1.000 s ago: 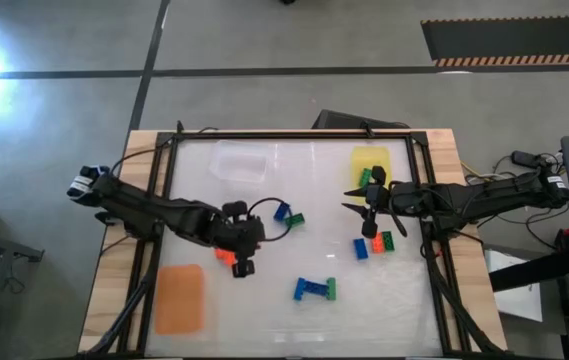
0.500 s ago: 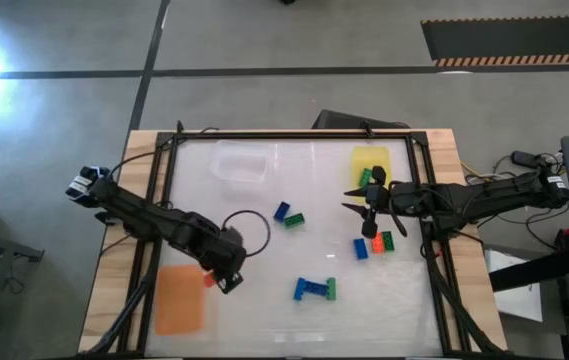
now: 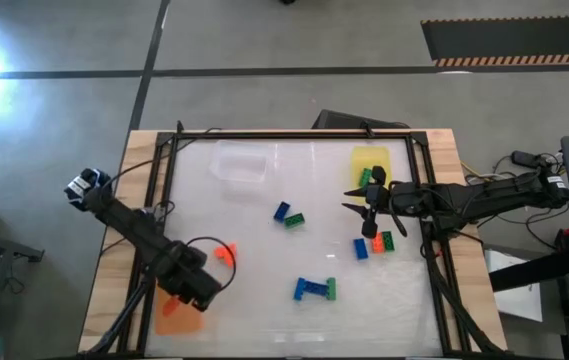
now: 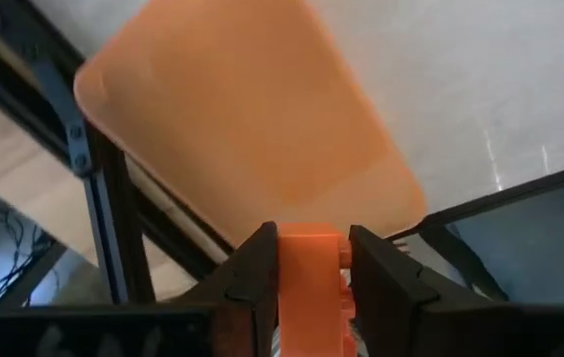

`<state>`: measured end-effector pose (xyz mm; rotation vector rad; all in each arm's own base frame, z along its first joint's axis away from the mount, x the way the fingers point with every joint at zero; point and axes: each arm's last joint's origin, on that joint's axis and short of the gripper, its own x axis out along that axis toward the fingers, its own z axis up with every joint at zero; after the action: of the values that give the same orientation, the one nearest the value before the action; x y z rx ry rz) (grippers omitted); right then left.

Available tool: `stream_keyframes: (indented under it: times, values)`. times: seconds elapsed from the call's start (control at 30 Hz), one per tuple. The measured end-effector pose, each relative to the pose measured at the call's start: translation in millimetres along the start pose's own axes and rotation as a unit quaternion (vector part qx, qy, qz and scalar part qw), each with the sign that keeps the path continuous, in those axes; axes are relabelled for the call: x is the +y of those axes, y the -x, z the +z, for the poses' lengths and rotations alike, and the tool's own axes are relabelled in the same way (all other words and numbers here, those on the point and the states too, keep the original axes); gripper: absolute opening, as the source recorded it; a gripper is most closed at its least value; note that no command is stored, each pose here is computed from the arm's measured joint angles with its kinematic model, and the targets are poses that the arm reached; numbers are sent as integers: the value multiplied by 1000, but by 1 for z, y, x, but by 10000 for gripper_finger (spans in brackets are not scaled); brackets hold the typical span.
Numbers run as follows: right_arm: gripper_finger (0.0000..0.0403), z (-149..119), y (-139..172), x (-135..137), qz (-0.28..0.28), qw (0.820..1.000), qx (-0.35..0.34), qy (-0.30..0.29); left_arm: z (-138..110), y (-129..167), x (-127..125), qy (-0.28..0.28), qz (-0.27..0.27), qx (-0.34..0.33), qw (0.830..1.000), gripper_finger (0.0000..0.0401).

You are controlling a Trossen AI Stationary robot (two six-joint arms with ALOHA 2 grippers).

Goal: Sort & place blocks by color
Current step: Put the orange game piece into the orange bin

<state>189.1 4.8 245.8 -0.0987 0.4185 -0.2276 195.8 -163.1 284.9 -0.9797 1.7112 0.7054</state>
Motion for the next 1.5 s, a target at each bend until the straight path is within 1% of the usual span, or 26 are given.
stream_keyframes:
  times: [0.23, 0.37, 0.5, 0.77, 0.93, 1.1, 1.5]
  values:
    - [130, 0, 0, 0, 0, 1000, 0, 0, -7, -5, 2, 18, 9, 1, 1000, 93]
    - [130, 0, 0, 0, 0, 1000, 0, 0, -4, -12, 3, 20, 16, 0, 1000, 94]
    - [130, 0, 0, 0, 0, 1000, 0, 0, -1, -22, 1, 14, 5, 2, 1000, 95]
    - [130, 0, 0, 0, 0, 1000, 0, 0, 2, -30, 1, 18, 17, -1, 1000, 95]
    - [130, 0, 0, 0, 0, 1000, 0, 0, 5, -39, 1, 16, 13, 0, 1000, 96]
    - [130, -1, 0, 0, 0, 1000, 1, 0, 8, -47, 5, 22, 30, -5, 999, 96]
    - [130, -1, 0, 0, 0, 1000, 2, 1, 22, -76, 23, 40, 84, -18, 995, 96]
